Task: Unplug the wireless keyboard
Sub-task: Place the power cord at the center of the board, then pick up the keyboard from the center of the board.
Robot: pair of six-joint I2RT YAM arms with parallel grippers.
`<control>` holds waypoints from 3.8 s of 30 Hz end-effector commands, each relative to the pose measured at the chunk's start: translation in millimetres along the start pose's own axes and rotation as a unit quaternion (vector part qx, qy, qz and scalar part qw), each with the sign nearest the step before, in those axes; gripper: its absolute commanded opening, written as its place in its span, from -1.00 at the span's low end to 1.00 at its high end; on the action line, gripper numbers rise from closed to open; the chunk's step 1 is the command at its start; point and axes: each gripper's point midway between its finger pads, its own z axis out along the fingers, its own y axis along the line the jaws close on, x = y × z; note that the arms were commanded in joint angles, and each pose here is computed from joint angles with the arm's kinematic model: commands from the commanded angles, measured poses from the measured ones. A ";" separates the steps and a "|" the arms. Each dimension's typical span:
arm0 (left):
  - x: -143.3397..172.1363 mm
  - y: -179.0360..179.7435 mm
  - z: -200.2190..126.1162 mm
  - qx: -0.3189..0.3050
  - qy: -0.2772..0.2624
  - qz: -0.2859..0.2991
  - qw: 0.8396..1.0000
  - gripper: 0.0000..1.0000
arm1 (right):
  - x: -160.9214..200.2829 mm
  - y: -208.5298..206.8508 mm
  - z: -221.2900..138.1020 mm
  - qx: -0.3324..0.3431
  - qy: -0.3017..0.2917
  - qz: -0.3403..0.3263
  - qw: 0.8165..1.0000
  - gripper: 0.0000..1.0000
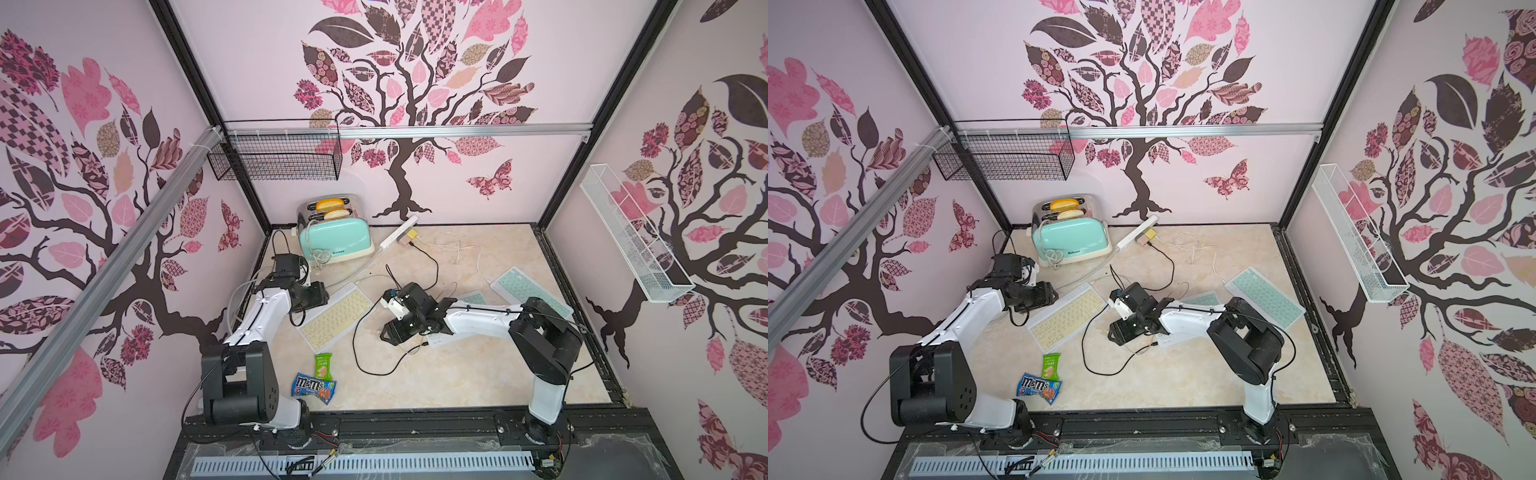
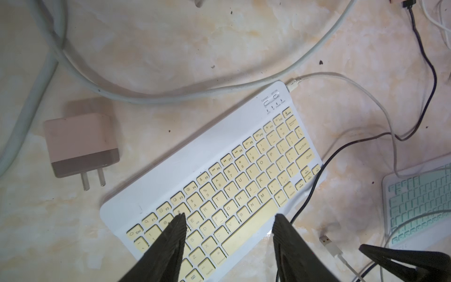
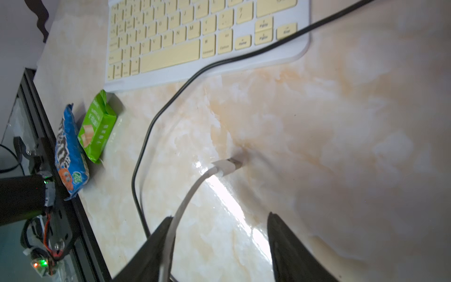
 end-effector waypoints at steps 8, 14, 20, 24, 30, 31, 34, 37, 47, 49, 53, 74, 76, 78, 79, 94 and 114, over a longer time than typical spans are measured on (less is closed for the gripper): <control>5.0 -15.2 12.0 0.032 0.035 0.026 0.999 0.12 | -82.7 -47.7 -44.1 0.049 -0.095 0.044 0.993 0.36; 9.7 -14.4 12.3 0.032 0.042 0.036 0.998 0.10 | -114.2 -95.3 -44.1 0.090 -0.108 0.055 0.988 0.36; 10.6 -16.3 12.3 0.038 0.038 0.037 0.998 0.08 | -134.6 -120.7 -25.1 0.084 -0.090 0.052 0.991 0.32; 12.1 -16.0 15.5 0.040 0.042 0.036 0.998 0.07 | -133.4 -121.5 -3.4 0.058 -0.071 0.055 0.994 0.29; 11.5 -16.1 19.0 0.041 0.047 0.037 0.997 0.04 | -120.8 -132.0 22.2 0.051 -0.045 0.074 0.995 0.24; 12.0 -16.1 19.3 0.042 0.048 0.037 0.997 0.04 | -119.9 -130.8 24.5 0.046 -0.042 0.073 0.995 0.22; 11.9 -16.6 20.9 0.045 0.050 0.036 0.997 0.03 | -117.2 -129.1 31.4 0.033 -0.033 0.073 0.996 0.14; 12.6 -17.3 22.2 0.048 0.053 0.036 0.997 0.03 | -119.4 -128.0 33.7 0.026 -0.034 0.071 0.997 -0.05; 11.9 -20.2 23.4 0.057 0.057 0.037 0.996 0.03 | -136.7 -117.9 13.2 0.039 -0.042 0.043 0.997 -0.80; 10.7 -22.0 23.7 0.062 0.057 0.038 0.996 0.03 | -140.6 -113.2 4.6 0.042 -0.047 0.035 0.997 -0.89; 4.2 -33.8 23.0 0.094 0.047 0.047 0.993 0.03 | -151.9 -101.7 -16.6 0.046 -0.060 0.017 0.997 -1.00; -19.4 -130.5 16.8 0.316 0.004 0.204 0.926 0.01 | -183.4 -26.7 -90.6 -0.001 -0.112 -0.087 0.990 -1.00; -14.6 -143.4 18.7 0.328 0.010 0.229 0.916 0.04 | -180.1 -28.2 -87.4 -0.003 -0.107 -0.082 0.991 -1.00; -15.6 -149.3 23.7 0.327 0.004 0.259 0.909 0.05 | -179.0 -27.6 -86.6 -0.005 -0.106 -0.076 0.991 -1.00; -19.3 -149.4 27.9 0.322 -0.002 0.266 0.909 0.07 | -179.2 -26.8 -88.0 -0.008 -0.107 -0.074 0.991 -1.00; -50.8 -182.5 54.4 0.359 -0.059 0.375 0.853 0.20 | -190.1 -12.0 -105.1 -0.041 -0.135 -0.047 0.989 -1.00; -54.5 -202.0 35.0 0.408 -0.058 0.373 0.831 -0.91 | -211.8 -14.0 -130.4 -0.067 -0.185 0.001 0.980 -1.00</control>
